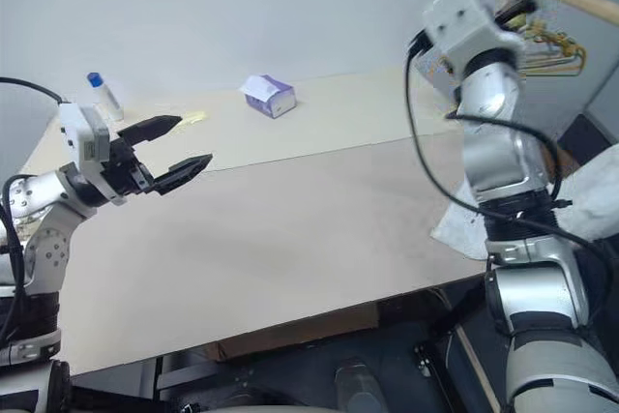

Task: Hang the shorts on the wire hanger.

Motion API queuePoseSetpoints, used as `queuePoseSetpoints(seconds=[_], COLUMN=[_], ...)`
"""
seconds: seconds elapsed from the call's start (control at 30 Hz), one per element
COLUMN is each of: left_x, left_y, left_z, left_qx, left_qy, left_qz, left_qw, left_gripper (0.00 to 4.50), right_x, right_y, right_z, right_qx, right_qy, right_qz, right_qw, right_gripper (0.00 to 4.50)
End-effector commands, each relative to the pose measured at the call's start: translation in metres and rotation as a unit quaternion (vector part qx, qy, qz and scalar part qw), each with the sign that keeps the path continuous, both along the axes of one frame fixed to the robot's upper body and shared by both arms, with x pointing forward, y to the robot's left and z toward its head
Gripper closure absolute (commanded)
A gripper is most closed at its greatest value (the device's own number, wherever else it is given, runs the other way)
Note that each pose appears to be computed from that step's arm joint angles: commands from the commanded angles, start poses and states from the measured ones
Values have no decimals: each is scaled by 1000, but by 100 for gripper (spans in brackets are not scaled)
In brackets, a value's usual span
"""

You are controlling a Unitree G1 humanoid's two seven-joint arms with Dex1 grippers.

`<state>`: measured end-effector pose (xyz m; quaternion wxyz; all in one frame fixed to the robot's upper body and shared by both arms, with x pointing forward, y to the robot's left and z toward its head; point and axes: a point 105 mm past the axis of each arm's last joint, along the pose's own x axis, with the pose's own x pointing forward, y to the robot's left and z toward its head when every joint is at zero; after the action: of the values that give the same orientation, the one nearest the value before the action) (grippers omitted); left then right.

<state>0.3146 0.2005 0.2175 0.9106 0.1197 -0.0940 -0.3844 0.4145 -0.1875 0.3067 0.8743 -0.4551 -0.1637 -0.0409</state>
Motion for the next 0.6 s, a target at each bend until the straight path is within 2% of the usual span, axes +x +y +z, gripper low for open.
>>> queuePoseSetpoints(seconds=[0.03, 0.13, 0.27, 0.4, 0.6], left_x=[-8, -11, -14, -17, -18], left_y=[7, 11, 13, 12, 9], left_z=[9, -3, -19, -29, -32], left_qx=[-3, 0, 12, 12, 14], left_qy=[-17, 5, 28, 44, 49], left_qz=[22, 35, 49, 52, 46], left_qw=[1000, 999, 998, 998, 998], left_gripper=[0, 0, 0, 0, 0], right_x=[-12, -21, -33, -41, -45], right_y=[39, 52, 58, 62, 65], right_z=[-27, -67, -106, -127, -139], right_qx=[-34, -61, -86, -113, -117], right_qy=[70, 145, 211, 224, 243], right_qz=[121, 177, 229, 244, 245], right_qw=[990, 972, 946, 937, 931], right_gripper=[2, 2, 2, 2, 2])
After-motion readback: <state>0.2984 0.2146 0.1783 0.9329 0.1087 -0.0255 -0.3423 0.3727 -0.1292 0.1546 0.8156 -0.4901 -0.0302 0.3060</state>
